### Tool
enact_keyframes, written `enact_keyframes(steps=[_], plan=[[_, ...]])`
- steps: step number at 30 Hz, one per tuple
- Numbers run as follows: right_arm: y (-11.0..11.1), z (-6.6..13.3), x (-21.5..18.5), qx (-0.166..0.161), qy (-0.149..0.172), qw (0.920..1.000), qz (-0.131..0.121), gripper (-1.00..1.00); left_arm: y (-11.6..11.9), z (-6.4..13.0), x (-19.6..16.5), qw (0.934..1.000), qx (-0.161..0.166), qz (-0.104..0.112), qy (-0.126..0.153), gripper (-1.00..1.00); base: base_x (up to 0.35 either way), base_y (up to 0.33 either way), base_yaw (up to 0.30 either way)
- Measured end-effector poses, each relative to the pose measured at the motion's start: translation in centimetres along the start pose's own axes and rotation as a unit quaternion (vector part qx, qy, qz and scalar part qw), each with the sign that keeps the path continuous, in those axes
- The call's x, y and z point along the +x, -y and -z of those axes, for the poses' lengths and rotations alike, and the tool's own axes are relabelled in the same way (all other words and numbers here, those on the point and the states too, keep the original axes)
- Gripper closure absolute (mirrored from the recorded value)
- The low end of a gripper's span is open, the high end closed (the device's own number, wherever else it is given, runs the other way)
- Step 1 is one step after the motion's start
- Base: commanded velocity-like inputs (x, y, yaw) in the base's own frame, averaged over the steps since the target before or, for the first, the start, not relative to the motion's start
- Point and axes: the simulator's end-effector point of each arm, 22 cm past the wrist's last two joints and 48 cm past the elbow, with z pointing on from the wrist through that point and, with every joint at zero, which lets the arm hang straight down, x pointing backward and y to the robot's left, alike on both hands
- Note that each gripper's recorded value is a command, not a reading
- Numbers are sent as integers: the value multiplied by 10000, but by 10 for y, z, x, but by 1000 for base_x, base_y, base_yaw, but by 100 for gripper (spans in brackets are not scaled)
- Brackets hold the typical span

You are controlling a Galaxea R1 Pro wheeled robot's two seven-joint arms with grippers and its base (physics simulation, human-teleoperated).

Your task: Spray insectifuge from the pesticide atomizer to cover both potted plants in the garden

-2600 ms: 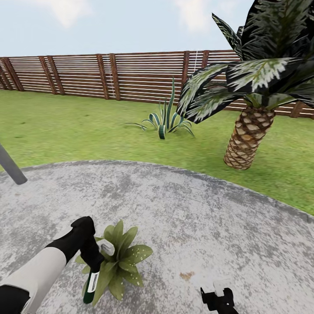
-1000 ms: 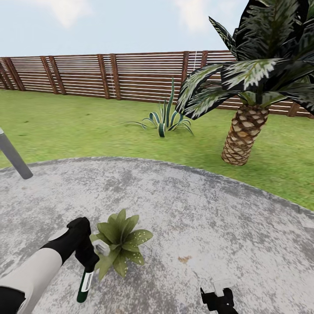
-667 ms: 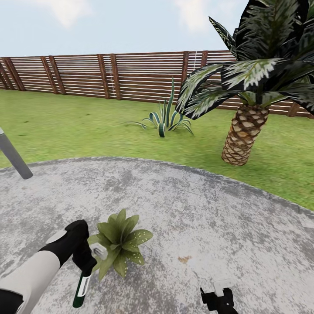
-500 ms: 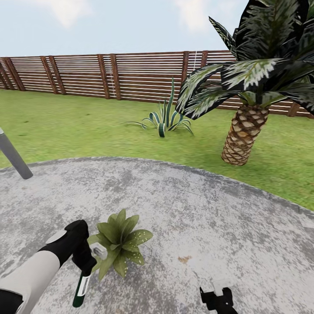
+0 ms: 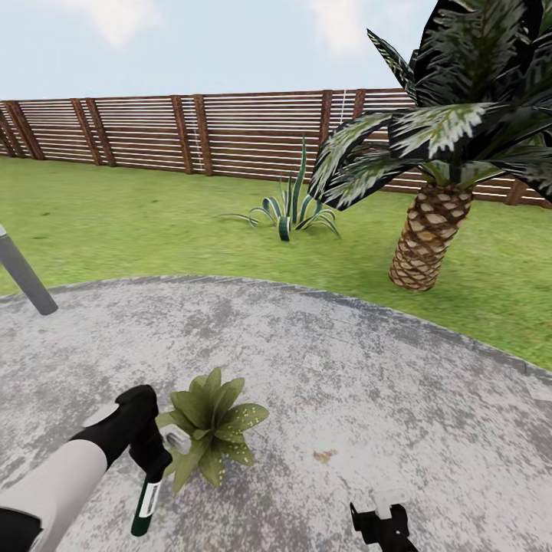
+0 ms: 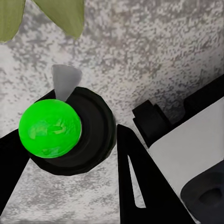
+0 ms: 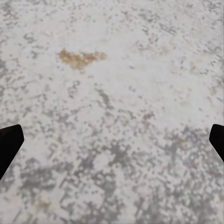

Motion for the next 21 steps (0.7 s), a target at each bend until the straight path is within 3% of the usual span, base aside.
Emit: enact_keyframes(steps=[4,8,13,18,21], plan=[[0,0,0,2,-3,10000,1,-100,-3,0,0,10000,-71,-9,3,100,0,0,0],[4,0,2,24,-21,10000,20,-100,-12,-2,-3,9994,-355,-20,9,100,0,0,0],[4,1,3,24,-33,10000,24,-100,-17,-5,5,9993,-378,34,-50,100,0,0,0],[5,1,4,26,-35,10000,29,-100,-5,-31,28,9994,-233,43,-269,100,0,0,0],[5,1,4,30,-39,10000,32,-100,-1,-35,30,9994,-189,38,-287,100,0,0,0]])
